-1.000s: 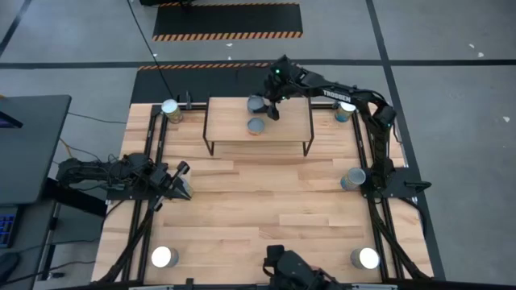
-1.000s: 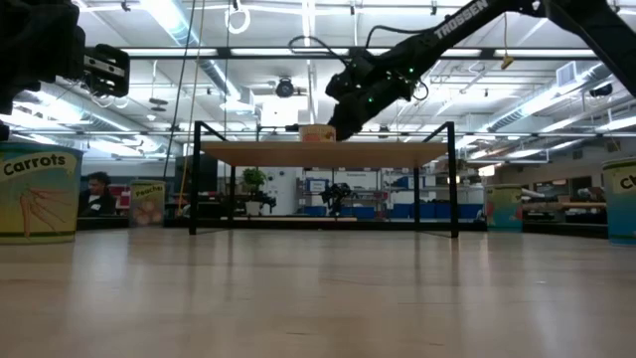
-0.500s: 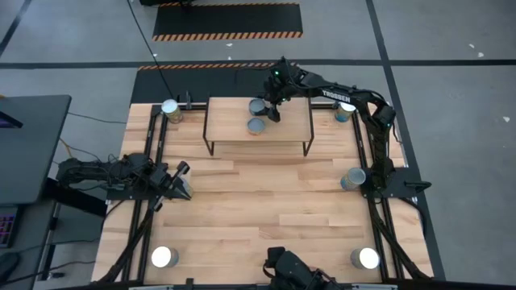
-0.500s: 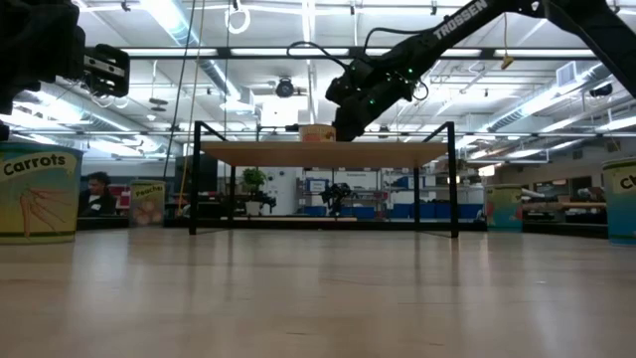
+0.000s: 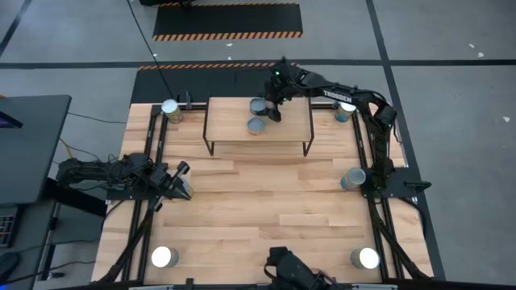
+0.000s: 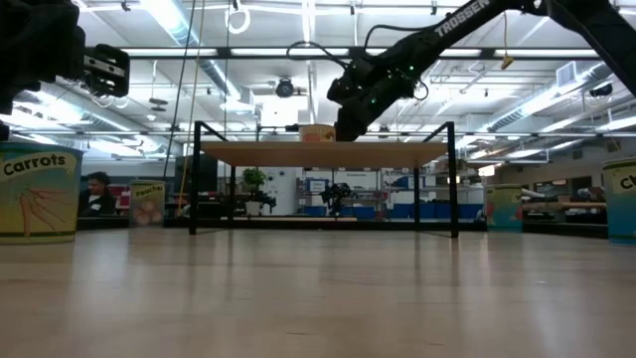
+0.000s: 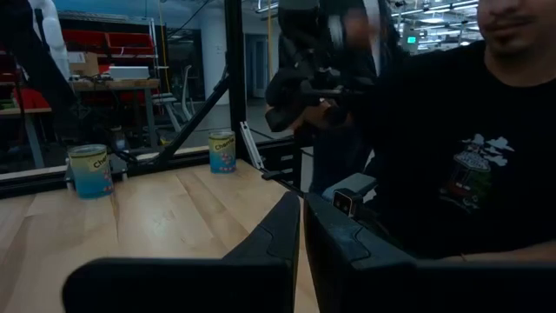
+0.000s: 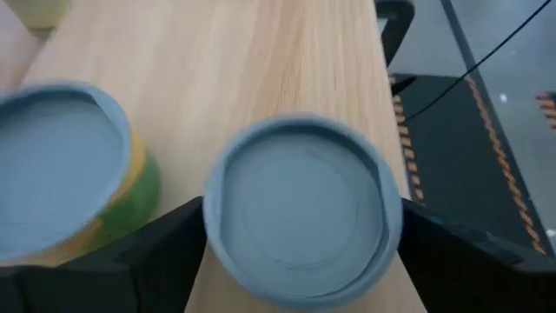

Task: Pick and place cans onto a shelf
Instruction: Put the small green tuna can on the shelf aligned with the other small yellow canned mushrooms, then adjust the small cans on the shelf, then put the big blue canned cherries on the shelf

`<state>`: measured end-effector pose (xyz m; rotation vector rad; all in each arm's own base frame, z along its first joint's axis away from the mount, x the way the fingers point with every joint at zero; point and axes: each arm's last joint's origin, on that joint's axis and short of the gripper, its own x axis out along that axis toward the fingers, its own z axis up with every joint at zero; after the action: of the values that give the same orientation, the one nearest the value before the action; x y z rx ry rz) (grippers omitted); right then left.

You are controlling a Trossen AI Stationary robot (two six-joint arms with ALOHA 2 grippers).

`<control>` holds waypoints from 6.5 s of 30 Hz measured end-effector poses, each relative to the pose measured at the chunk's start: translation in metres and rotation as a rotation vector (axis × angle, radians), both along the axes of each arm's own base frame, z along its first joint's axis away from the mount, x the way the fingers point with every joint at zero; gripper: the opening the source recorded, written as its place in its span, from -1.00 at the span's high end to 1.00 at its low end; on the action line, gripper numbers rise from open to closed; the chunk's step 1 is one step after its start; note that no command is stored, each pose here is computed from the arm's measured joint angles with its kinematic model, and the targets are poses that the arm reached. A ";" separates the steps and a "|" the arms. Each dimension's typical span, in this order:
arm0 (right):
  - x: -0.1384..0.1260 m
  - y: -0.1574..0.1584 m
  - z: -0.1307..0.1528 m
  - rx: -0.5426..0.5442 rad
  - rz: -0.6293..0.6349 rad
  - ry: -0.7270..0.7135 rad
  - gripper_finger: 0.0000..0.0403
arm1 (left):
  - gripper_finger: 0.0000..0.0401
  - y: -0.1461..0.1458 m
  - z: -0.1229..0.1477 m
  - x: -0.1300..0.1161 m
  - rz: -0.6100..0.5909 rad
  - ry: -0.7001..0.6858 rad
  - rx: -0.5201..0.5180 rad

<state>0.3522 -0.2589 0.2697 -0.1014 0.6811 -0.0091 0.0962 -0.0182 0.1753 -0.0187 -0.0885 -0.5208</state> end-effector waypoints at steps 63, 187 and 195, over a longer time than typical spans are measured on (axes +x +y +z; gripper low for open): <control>0.015 0.048 0.027 0.008 -0.031 -0.011 -0.94 | 0.86 0.000 0.000 0.000 0.000 -0.001 0.000; -0.105 0.393 0.021 0.380 -0.725 1.073 -0.60 | 0.86 0.000 0.001 0.000 0.000 -0.014 -0.001; -0.121 0.370 -0.020 0.233 -0.688 1.084 -0.71 | 0.86 0.000 0.001 0.000 0.000 -0.014 -0.001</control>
<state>0.2313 0.1113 0.2494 0.3902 1.7653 -0.5691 0.0960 -0.0182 0.1767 -0.0161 -0.1025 -0.5212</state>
